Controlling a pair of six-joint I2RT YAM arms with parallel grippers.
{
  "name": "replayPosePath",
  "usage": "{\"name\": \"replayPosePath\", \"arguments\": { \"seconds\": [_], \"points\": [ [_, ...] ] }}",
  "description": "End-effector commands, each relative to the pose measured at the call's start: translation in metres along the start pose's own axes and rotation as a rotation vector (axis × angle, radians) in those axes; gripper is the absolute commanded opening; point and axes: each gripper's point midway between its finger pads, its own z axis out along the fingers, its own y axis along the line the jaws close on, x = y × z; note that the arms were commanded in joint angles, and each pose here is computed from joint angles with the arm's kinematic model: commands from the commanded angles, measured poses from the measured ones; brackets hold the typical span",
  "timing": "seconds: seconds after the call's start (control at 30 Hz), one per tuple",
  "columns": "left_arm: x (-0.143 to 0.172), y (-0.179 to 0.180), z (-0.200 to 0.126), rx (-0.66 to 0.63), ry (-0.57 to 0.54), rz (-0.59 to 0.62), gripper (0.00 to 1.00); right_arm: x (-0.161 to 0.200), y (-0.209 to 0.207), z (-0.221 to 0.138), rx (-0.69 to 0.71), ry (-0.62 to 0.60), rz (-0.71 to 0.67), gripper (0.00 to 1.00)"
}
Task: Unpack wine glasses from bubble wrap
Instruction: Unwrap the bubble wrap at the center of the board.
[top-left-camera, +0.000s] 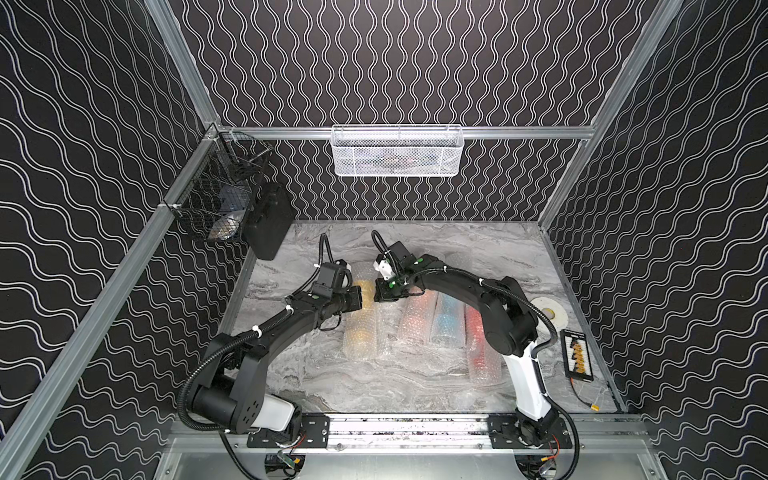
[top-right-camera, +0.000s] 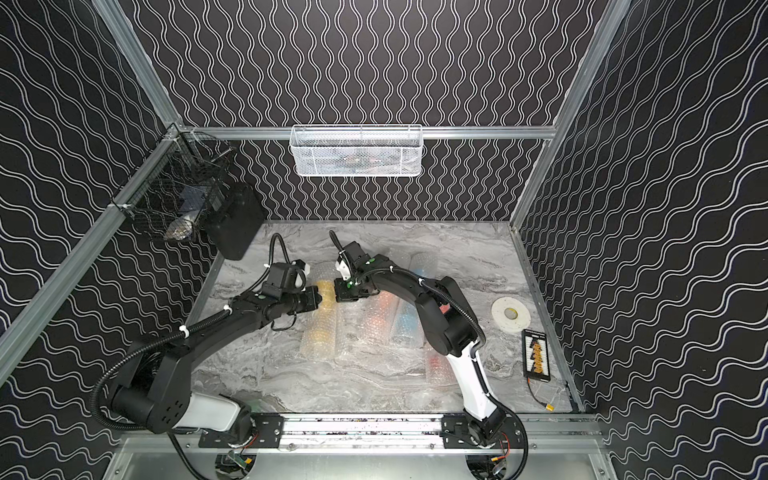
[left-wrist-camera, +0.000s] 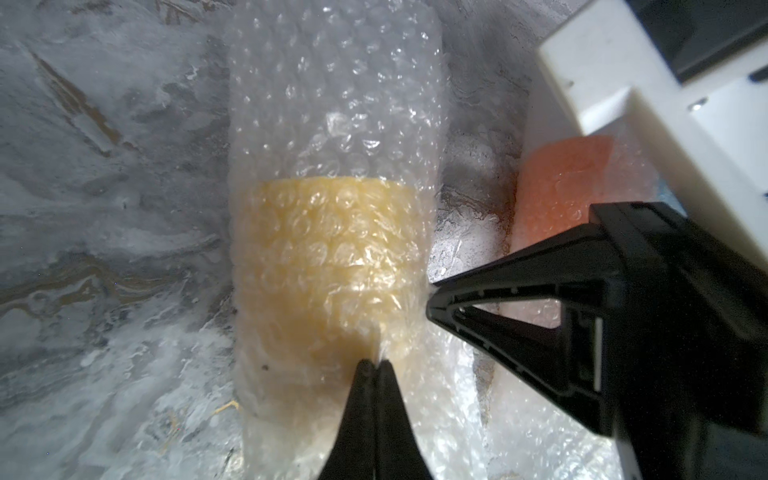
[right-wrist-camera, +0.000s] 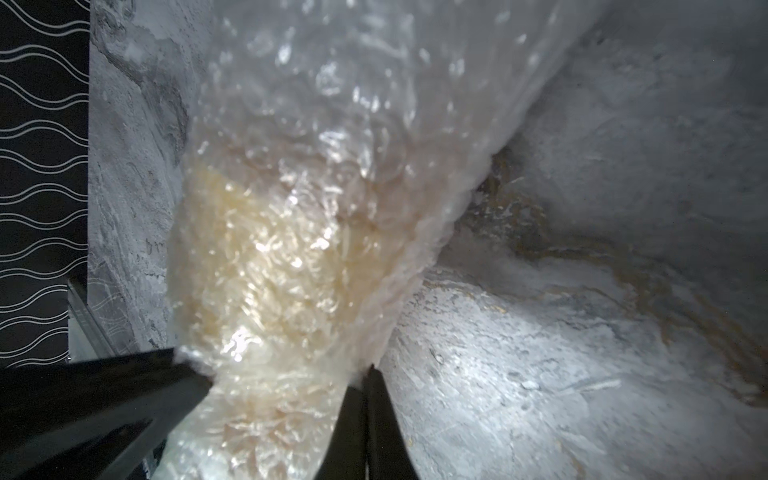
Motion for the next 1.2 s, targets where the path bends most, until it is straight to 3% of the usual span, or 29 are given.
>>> {"name": "replayPosePath", "arguments": {
  "seconds": [0.0, 1.17],
  "points": [
    [0.002, 0.017, -0.004, -0.086, -0.003, 0.018, 0.00, -0.004, -0.014, -0.006, 0.056, -0.024, 0.012, 0.00],
    [0.001, 0.032, -0.007, -0.099, -0.007, -0.009, 0.00, -0.006, -0.022, -0.013, 0.043, -0.029, 0.037, 0.00]
  ]
}}
